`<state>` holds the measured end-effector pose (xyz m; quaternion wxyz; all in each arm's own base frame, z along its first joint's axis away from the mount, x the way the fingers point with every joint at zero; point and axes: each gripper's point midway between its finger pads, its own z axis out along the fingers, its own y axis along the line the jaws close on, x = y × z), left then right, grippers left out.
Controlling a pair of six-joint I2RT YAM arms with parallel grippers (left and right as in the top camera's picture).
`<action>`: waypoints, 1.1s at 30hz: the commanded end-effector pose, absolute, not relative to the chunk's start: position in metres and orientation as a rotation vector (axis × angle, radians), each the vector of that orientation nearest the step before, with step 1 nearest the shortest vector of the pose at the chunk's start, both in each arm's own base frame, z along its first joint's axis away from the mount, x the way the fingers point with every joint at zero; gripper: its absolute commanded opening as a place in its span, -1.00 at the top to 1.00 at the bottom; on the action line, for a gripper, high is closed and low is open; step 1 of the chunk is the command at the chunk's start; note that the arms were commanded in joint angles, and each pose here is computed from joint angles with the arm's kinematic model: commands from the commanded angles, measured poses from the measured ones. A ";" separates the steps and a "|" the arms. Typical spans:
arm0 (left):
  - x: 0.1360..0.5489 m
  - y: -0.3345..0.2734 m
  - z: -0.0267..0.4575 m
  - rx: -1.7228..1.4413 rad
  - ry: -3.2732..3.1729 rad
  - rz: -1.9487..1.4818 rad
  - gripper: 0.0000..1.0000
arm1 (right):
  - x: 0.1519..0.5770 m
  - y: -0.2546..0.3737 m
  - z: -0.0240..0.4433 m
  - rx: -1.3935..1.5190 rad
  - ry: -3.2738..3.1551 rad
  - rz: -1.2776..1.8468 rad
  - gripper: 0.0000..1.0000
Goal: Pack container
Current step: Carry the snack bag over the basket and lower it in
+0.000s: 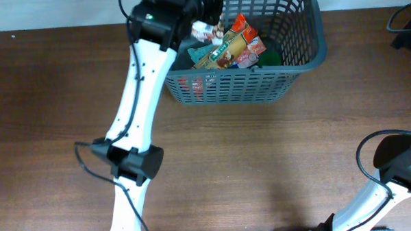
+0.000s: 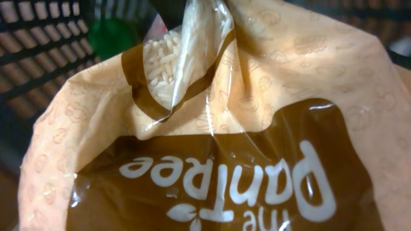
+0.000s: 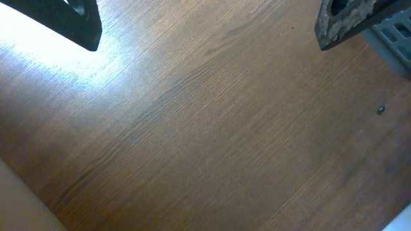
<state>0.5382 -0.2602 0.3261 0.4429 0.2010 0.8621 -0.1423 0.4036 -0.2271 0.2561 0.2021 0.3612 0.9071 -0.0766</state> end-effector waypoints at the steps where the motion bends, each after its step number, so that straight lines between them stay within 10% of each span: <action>1: 0.546 -0.271 0.271 0.481 2.262 -0.379 0.97 | 0.404 -0.224 0.261 1.011 2.518 -0.208 -0.97; 19: 0.547 -0.272 0.192 0.507 2.442 -0.342 0.89 | 0.404 -0.224 0.261 1.011 2.518 -0.208 -0.98; 27: 0.548 -0.270 0.192 0.503 2.443 -0.336 -0.32 | 0.404 -0.224 0.261 1.011 2.518 -0.208 -0.97; 33: 0.553 -0.257 0.195 0.476 2.436 -0.257 -0.68 | 0.404 -0.224 0.261 1.011 2.518 -0.208 -0.97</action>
